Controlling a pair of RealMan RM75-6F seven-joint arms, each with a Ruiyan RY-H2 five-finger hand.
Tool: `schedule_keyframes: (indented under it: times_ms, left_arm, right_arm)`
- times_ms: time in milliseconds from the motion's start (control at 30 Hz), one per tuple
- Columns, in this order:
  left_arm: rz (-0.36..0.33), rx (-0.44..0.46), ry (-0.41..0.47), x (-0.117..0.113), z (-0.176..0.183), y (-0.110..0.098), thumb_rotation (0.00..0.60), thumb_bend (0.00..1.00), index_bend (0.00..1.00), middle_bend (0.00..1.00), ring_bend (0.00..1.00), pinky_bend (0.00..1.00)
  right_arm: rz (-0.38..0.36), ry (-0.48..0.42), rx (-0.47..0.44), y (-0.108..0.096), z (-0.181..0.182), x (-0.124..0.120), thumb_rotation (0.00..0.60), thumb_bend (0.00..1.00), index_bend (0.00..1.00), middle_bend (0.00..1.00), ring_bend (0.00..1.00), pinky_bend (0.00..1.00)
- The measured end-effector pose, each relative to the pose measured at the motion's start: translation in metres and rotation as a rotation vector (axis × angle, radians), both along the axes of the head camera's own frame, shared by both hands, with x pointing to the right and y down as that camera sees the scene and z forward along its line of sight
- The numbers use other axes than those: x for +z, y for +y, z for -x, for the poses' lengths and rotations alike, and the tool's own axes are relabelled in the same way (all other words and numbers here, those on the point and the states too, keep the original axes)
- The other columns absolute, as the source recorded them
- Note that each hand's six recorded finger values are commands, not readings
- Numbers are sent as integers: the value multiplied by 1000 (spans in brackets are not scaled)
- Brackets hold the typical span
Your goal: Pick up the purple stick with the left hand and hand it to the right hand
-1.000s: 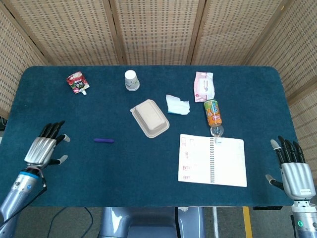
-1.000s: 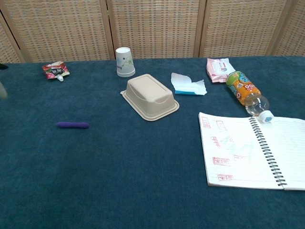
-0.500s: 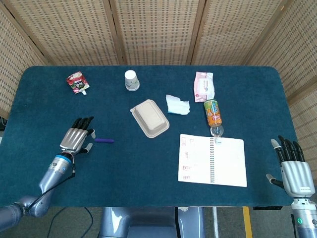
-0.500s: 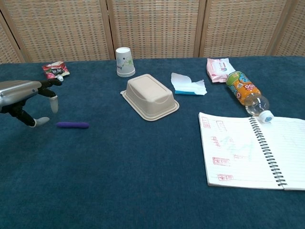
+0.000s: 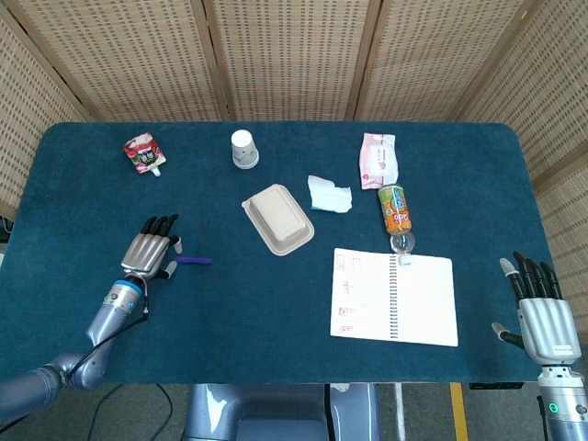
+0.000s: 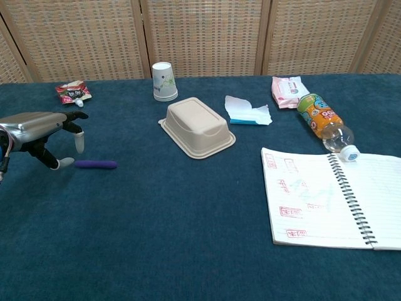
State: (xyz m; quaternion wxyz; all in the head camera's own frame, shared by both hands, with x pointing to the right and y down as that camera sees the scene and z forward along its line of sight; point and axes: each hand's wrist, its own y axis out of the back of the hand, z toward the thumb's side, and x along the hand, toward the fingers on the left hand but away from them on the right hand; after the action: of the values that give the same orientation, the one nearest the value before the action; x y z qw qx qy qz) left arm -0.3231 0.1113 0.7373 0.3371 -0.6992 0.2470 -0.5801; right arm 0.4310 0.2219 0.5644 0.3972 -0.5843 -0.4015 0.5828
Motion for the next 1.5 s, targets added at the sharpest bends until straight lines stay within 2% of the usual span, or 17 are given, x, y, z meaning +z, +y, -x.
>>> schedule_keyframes:
  times_ms: [667, 1100, 1300, 1500]
  left_arm:
    - [24, 2, 0, 23, -13, 6, 600, 416, 484, 0, 0, 0]
    - [6, -13, 3, 24, -13, 6, 600, 419, 574, 0, 0, 0]
    - [4, -25, 13, 23, -10, 7, 600, 465, 670, 0, 0, 0]
    - [0, -35, 29, 20, -6, 7, 600, 540, 694, 0, 0, 0]
  right_arm:
    - [10, -5, 16, -2, -5, 3, 600, 0, 0, 0, 0, 0]
    - [10, -10, 15, -2, -5, 3, 600, 0, 0, 0, 0, 0]
    - [11, -9, 14, -2, -4, 3, 600, 0, 0, 0, 0, 0]
    - [15, -7, 13, -1, -4, 4, 600, 0, 1, 0, 0, 0]
